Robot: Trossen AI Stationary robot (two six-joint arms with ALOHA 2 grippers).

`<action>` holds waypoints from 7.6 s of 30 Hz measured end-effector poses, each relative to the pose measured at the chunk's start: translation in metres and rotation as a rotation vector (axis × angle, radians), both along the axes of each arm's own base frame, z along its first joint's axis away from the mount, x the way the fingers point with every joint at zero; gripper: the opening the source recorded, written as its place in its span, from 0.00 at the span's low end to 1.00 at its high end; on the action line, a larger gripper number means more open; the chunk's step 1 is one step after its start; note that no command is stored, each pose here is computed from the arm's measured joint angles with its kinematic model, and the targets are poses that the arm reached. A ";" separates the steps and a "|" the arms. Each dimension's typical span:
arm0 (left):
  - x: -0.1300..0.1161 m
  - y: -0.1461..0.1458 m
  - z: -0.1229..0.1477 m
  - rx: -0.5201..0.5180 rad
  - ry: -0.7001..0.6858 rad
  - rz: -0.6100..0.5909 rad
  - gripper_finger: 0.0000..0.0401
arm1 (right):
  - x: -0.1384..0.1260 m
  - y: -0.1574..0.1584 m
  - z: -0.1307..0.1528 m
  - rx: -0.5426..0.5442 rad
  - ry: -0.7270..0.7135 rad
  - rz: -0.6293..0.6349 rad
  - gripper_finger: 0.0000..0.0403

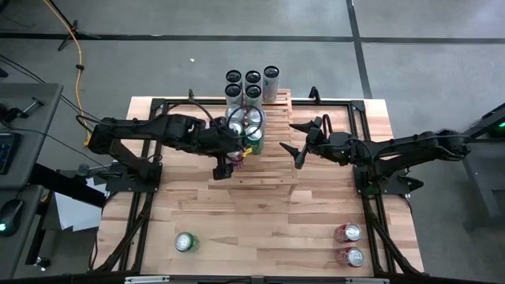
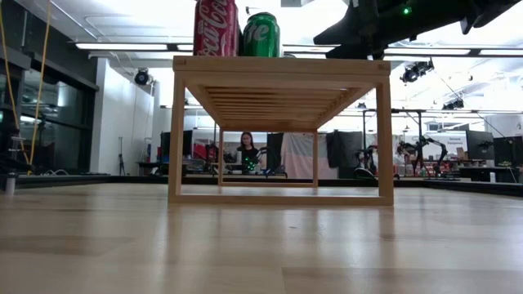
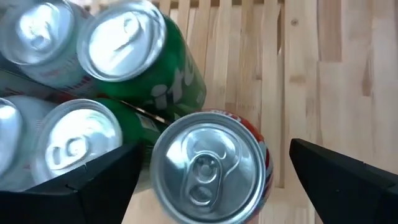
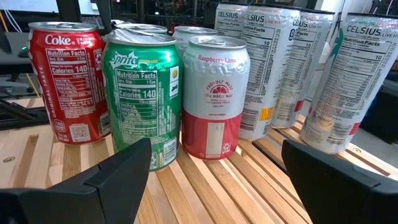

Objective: Place canned beverage on shelf
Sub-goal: Put the top left red soda can on the shelf, then put the top red soda can aligned with the other red soda can on the shelf

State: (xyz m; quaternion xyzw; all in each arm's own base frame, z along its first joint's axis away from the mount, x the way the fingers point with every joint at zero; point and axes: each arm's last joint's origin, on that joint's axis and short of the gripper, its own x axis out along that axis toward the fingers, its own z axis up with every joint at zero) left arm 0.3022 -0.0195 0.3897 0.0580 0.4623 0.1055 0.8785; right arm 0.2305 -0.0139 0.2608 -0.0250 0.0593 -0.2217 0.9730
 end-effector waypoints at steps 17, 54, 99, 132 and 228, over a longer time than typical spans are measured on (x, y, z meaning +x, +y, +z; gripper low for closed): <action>-0.065 -0.017 0.059 0.084 -0.314 -0.031 0.98 | 0.000 0.000 -0.002 0.000 0.024 0.000 0.86; -0.178 -0.010 -0.129 0.028 -0.984 -0.343 0.98 | 0.000 0.000 0.001 0.000 -0.008 0.000 0.86; -0.179 -0.003 -0.138 0.132 -0.879 -0.156 0.98 | -0.010 0.160 0.056 1.067 1.006 -0.592 0.86; -0.179 -0.004 -0.141 -0.067 -0.908 -0.047 0.98 | -0.062 0.239 0.010 1.127 1.037 -0.976 0.86; -0.173 -0.005 -0.141 -0.073 -0.906 -0.044 0.98 | -0.061 0.231 -0.011 1.136 1.117 -0.610 0.72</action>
